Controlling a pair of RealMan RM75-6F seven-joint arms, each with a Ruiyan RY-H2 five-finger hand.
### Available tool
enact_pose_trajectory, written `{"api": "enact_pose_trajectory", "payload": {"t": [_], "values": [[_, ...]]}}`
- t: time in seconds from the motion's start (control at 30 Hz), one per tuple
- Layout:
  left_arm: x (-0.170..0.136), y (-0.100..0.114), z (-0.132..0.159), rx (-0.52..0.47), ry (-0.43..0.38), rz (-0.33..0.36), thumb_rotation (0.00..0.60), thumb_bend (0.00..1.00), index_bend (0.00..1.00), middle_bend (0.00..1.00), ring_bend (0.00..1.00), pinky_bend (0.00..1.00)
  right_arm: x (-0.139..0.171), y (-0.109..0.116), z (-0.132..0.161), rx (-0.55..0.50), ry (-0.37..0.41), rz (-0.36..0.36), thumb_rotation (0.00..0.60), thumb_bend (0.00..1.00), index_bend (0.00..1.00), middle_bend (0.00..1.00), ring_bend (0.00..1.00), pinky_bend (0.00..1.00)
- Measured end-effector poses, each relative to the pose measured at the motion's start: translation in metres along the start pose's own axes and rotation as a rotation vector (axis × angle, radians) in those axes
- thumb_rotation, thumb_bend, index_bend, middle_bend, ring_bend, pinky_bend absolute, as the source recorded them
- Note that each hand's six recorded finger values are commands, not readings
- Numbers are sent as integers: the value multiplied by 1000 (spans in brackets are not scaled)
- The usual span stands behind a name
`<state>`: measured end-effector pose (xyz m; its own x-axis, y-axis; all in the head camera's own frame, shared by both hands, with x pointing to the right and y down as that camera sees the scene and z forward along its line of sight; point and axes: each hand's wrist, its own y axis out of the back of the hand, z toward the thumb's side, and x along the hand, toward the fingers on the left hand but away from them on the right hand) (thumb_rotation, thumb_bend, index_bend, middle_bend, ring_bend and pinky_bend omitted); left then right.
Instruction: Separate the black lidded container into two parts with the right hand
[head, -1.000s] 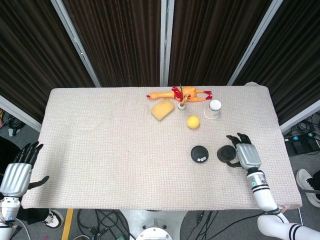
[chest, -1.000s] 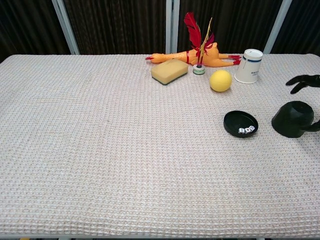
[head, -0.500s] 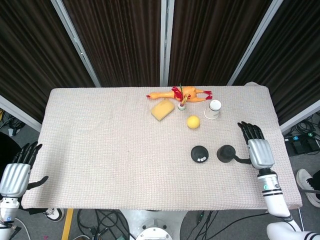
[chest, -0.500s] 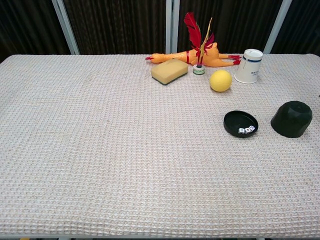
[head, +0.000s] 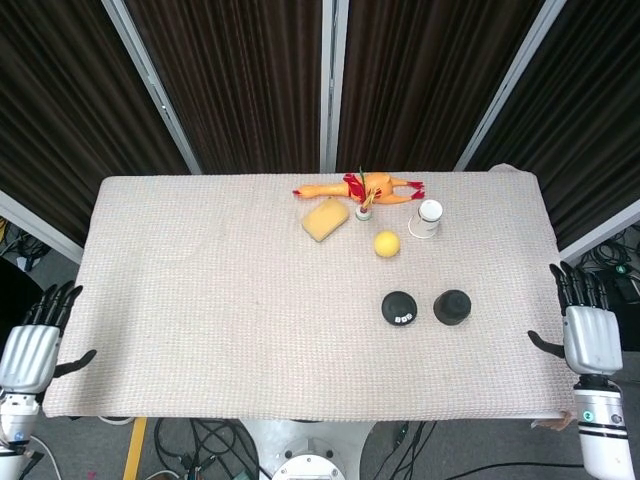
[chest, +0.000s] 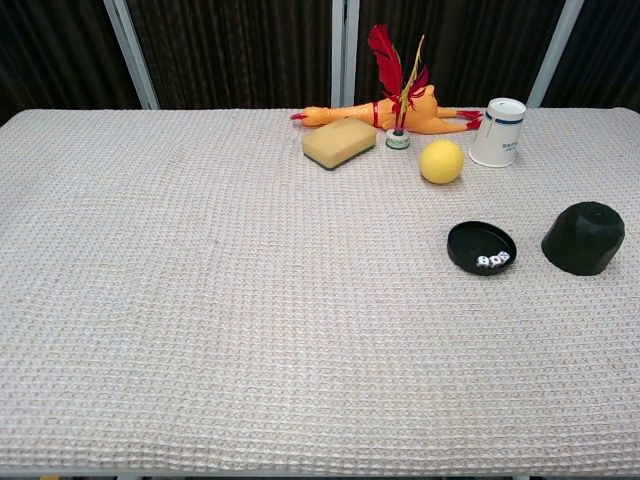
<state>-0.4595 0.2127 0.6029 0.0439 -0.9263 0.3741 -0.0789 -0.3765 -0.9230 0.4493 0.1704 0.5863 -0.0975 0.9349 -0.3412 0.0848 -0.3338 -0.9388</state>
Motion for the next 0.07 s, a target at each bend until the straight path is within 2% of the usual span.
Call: {"api": "enact_pose_trajectory", "payload": {"t": [0.07], "values": [[3,1,1,2,3,4,600,132,51,32,0,194,0,-3,-1,-6,-2,3,600,0,0,36,0,0]]}}
